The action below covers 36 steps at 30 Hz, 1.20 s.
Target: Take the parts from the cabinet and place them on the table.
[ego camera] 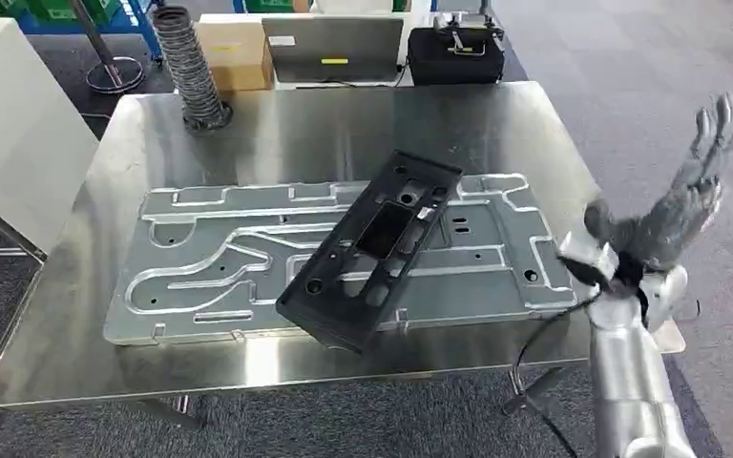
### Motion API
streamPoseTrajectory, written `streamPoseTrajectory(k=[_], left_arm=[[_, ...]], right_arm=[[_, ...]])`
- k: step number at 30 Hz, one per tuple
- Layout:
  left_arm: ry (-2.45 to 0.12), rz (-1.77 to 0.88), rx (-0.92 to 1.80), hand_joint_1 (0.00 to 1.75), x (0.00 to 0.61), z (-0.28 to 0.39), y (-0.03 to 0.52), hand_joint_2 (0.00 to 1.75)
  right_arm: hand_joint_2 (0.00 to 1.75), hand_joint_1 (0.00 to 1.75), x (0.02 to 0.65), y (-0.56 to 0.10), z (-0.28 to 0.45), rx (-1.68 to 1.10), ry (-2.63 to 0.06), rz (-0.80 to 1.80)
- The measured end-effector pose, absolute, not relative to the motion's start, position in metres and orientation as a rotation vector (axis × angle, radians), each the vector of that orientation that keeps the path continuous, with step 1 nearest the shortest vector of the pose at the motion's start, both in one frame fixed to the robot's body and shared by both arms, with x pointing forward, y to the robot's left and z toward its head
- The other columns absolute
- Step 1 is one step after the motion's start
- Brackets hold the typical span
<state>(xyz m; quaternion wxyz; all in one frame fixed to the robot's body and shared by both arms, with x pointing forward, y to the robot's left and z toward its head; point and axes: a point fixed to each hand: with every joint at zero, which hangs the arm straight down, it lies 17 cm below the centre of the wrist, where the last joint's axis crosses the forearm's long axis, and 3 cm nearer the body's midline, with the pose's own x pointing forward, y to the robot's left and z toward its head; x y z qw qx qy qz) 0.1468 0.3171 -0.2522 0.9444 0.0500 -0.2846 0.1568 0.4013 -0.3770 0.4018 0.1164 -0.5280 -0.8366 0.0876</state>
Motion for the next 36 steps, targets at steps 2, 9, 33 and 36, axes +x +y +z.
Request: streamPoseTrajectory(k=[2, 9, 33, 36], left_arm=[[-0.575, 0.332, 0.103, 0.00, 0.146, -0.253, 0.317, 0.00], [-0.563, 0.366, 0.105, 0.00, 0.141, -0.254, 0.318, 0.00], [-0.569, 0.385, 0.101, 0.00, 0.136, -0.254, 0.312, 0.00], [-0.563, 0.383, 0.100, 0.00, 0.133, -0.255, 0.311, 0.00]], right_arm=[[0.00, 0.00, 0.377, -0.384, 0.373, -1.495, -2.411, 0.225], [0.00, 0.00, 0.332, -0.406, 0.303, -1.374, -2.258, 0.178], [0.00, 0.00, 0.303, -0.499, 0.121, -1.222, -1.705, 0.049], [0.00, 0.00, 0.289, -0.519, 0.073, -1.159, -1.585, -0.030]])
